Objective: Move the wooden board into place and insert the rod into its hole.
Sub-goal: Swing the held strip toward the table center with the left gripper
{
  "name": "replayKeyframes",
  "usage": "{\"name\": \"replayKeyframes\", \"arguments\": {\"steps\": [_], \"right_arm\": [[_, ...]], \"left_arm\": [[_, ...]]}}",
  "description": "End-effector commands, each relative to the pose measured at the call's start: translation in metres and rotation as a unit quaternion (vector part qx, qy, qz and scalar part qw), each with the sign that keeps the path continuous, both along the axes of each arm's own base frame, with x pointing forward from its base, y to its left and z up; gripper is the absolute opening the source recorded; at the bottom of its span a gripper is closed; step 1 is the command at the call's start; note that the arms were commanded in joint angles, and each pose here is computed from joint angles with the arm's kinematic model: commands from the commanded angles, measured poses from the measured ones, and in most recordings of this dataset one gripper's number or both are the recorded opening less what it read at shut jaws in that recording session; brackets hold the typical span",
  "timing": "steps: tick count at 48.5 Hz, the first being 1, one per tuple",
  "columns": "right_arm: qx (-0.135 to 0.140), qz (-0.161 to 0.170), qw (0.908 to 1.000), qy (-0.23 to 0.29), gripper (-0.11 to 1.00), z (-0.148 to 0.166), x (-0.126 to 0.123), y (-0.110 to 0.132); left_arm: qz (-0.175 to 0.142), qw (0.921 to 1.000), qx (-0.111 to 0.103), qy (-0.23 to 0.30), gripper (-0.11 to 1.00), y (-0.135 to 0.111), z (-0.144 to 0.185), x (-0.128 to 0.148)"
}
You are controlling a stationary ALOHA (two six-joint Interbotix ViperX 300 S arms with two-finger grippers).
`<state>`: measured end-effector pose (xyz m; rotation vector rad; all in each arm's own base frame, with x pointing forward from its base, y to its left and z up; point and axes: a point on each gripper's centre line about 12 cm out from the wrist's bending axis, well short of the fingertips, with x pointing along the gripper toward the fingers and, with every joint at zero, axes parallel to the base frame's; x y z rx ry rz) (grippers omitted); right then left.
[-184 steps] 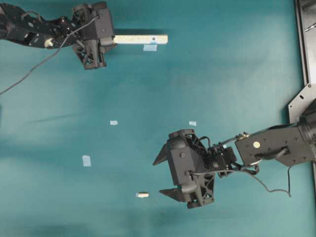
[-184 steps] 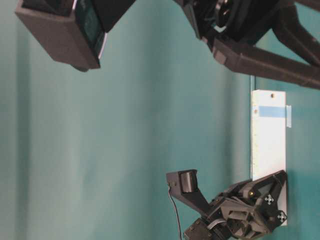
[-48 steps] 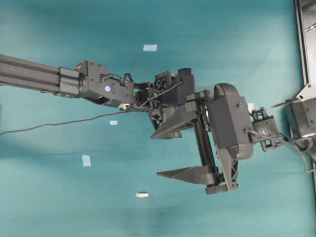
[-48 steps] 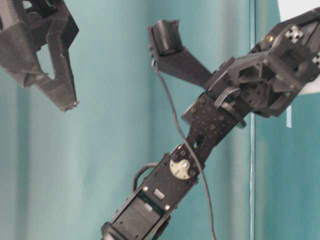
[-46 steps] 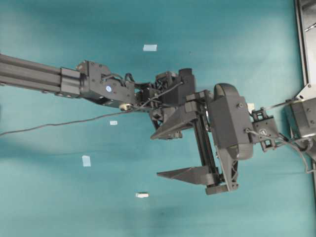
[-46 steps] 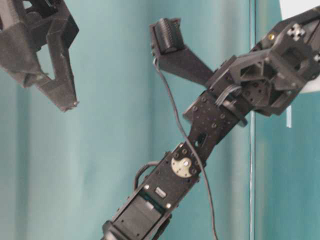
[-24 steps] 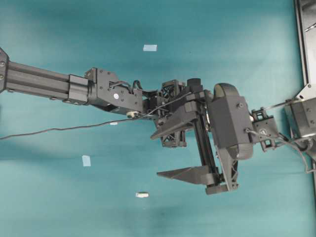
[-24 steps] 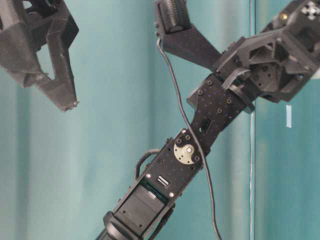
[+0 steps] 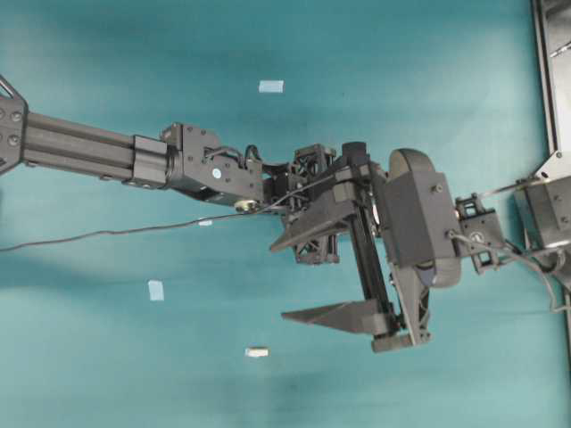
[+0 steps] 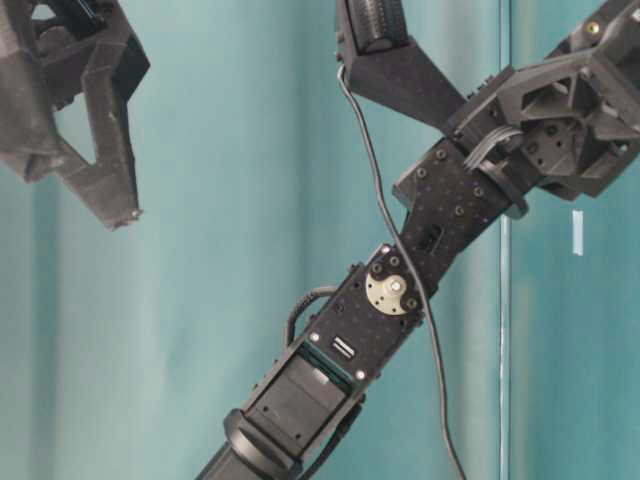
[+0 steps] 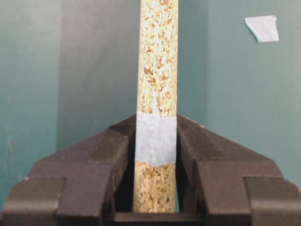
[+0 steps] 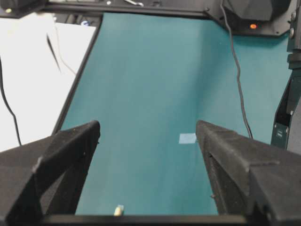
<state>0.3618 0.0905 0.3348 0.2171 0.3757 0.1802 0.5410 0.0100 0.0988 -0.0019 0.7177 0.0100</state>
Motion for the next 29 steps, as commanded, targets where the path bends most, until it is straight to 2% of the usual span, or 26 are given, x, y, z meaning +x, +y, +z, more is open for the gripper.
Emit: {"name": "replayKeyframes", "arguments": {"steps": [1,6,12,16,29], "right_arm": [[0.004,0.0,0.9998,-0.017,0.91,0.011,-0.001,-0.001],[0.004,0.0,0.9998,-0.017,0.91,0.011,-0.001,-0.001],[0.004,0.001,0.9998,-0.017,0.91,0.01,-0.001,0.0],[0.003,0.0,0.9999,-0.014,0.9,0.008,0.0,0.0],[0.003,0.001,0.9999,-0.011,0.9,0.006,0.001,0.001]], "left_arm": [[0.002,0.9996,-0.001,-0.029,0.22,0.0,0.023,0.008],[-0.002,0.9996,-0.001,-0.027,0.25,-0.004,0.024,0.008],[-0.005,0.9998,-0.002,-0.018,0.62,-0.007,0.024,0.006],[-0.006,0.9999,-0.002,-0.015,0.81,-0.007,0.025,0.005],[-0.005,0.9998,-0.001,-0.02,0.79,-0.006,0.034,0.003]]}}
